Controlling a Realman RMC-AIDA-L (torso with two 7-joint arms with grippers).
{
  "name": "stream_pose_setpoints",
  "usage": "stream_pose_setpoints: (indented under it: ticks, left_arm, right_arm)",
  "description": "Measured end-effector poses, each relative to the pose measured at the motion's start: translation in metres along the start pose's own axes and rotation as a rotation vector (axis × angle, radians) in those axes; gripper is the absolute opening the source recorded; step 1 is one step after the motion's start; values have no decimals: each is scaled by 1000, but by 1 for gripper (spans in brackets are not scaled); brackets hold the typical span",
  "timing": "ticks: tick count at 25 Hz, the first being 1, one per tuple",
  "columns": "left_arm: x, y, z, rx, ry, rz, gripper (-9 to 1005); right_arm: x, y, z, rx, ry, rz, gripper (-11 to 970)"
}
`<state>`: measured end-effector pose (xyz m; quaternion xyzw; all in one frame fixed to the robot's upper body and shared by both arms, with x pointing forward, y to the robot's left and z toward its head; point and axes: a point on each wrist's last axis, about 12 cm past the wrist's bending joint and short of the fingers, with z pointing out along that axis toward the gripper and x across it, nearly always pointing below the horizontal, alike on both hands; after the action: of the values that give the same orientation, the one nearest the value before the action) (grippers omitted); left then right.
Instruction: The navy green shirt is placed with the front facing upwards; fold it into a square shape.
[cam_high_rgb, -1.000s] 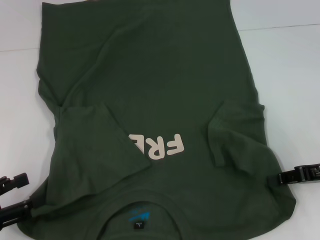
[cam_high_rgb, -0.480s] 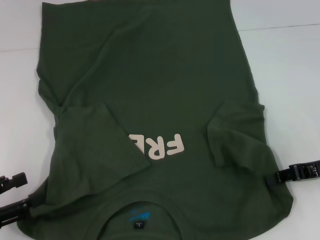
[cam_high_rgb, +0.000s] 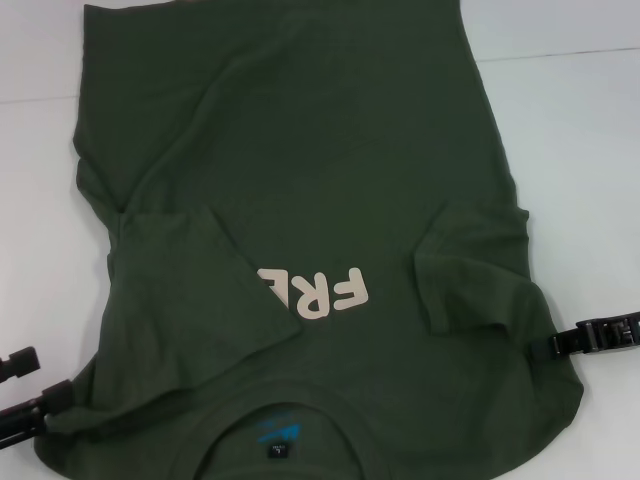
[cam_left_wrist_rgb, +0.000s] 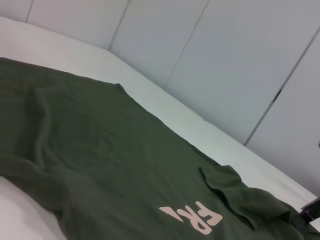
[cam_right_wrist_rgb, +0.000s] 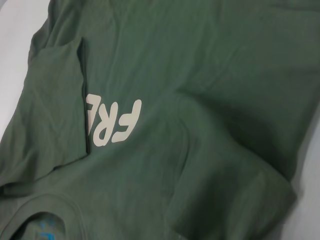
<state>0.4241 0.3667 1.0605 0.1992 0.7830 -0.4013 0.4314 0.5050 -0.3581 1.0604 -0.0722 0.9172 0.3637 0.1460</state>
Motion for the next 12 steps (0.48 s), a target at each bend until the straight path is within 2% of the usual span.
stream_pose_setpoints:
  ticks: [7,12]
  left_arm:
    - [2,9,-4,-62,64,-65,874]
    - [-1,15,-2,-70,129,-103,874]
  right_arm:
    - [-1,0,1,3,-1,-2,20]
    - [-2,0,1,4,-3,-4,20]
